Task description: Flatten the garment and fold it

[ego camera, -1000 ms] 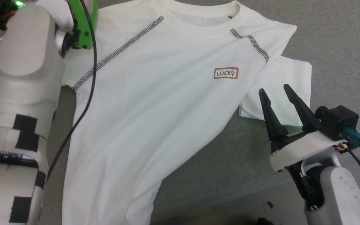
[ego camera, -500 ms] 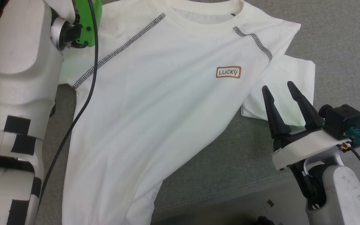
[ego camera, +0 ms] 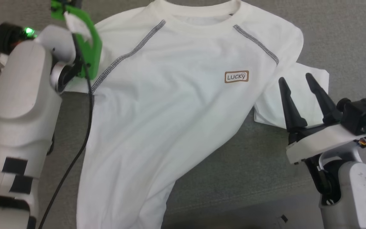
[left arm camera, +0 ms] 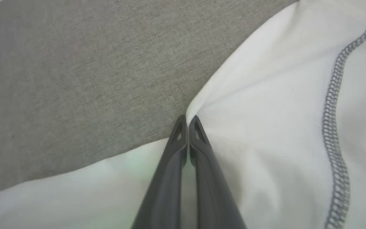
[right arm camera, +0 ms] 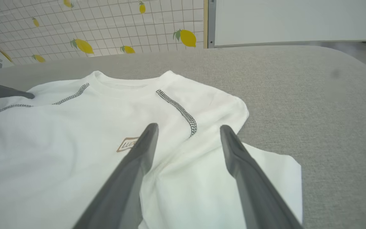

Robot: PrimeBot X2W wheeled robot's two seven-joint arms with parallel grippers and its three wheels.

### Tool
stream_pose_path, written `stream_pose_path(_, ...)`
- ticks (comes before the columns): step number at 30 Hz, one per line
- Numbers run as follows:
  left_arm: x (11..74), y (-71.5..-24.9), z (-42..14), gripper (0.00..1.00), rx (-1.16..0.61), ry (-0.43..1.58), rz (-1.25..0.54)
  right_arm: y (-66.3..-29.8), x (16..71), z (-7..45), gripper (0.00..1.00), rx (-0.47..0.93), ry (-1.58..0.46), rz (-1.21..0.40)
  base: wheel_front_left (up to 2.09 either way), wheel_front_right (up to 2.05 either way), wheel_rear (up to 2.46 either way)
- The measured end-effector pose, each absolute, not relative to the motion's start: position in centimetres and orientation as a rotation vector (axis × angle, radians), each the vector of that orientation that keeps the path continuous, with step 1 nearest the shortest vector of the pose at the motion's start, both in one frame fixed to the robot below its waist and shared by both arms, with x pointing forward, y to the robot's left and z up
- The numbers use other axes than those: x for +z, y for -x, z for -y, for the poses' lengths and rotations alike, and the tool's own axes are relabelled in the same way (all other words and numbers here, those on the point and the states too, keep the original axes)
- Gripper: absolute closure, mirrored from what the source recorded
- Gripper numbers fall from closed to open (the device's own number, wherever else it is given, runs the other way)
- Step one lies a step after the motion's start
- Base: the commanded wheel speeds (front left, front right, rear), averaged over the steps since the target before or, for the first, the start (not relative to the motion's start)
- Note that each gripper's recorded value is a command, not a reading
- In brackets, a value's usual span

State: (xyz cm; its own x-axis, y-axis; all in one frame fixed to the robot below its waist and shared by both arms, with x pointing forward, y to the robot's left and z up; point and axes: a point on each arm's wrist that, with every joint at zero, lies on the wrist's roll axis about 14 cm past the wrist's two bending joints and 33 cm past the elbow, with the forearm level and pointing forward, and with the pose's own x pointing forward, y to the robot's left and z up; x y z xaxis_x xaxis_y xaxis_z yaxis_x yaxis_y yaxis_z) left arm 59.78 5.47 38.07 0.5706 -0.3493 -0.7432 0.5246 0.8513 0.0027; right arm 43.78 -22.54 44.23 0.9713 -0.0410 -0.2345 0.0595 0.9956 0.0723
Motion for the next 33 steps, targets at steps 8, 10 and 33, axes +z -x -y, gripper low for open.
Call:
stream_pose_path(8, 39.0, -57.2, -11.7, 1.0, -0.413, -0.222, -0.757, -47.4, 47.3, 21.9, 0.0, -0.011, -0.012, -0.176, 0.0, 0.0, 0.0)
stream_pose_path(10, 39.5, -56.9, -12.2, 1.0, -0.406, -0.207, -0.739, -49.1, 48.2, 21.9, 0.0, -0.002, 0.008, -0.165, 0.0, 0.0, 0.0)
stream_pose_path(33, 38.1, -59.2, -13.5, 1.0, -0.385, -0.192, -0.73, -58.2, 37.0, 20.4, 0.21, 0.122, 0.232, -0.939, 0.0, 0.0, 0.0)
